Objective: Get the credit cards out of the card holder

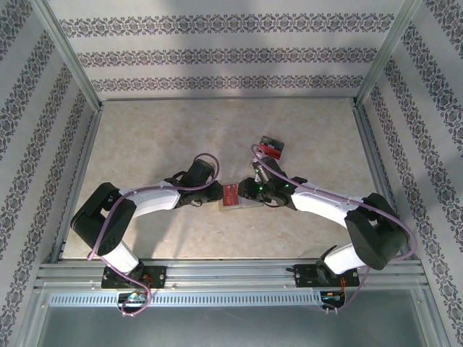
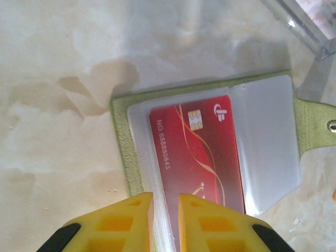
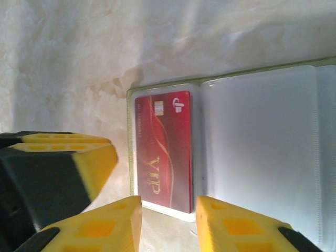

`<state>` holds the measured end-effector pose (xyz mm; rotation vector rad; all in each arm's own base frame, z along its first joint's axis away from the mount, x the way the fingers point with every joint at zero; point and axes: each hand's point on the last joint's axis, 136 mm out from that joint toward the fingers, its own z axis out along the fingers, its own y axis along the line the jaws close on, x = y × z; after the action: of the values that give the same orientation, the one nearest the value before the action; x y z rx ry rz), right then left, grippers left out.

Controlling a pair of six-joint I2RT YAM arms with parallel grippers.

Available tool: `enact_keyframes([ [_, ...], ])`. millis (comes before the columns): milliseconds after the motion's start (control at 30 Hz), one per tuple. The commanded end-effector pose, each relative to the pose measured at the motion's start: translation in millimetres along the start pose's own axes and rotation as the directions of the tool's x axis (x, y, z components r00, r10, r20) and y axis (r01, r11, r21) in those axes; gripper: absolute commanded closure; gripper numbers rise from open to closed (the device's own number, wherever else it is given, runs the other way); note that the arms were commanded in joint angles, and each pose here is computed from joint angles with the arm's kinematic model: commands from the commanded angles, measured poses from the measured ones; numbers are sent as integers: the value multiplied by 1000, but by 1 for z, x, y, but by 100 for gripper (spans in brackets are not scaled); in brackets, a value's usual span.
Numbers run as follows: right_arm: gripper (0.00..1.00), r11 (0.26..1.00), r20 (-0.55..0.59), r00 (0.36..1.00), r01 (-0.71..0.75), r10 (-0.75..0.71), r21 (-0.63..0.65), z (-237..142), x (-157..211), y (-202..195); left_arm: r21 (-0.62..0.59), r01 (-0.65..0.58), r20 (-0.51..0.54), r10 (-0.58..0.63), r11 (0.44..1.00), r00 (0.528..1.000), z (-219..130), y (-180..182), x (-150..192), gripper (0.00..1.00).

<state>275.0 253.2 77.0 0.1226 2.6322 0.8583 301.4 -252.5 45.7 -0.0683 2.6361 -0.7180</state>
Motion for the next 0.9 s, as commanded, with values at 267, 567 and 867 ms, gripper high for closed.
enact_keyframes([
  [267, 67, 998, -53, 998, -32, 29, -45, 14, 6, 0, -87, -72, -49, 68, 994, 996, 11, 5, 11, 94],
  [567, 69, 998, -98, 995, -41, 36, -53, 34, 11, 0, -54, -77, -61, 74, 996, 995, 20, -3, 13, 99],
  [867, 71, 997, -109, 993, -43, 36, -61, 41, 11, 0, -36, -78, -64, 76, 996, 995, 22, -8, 12, 100],
])
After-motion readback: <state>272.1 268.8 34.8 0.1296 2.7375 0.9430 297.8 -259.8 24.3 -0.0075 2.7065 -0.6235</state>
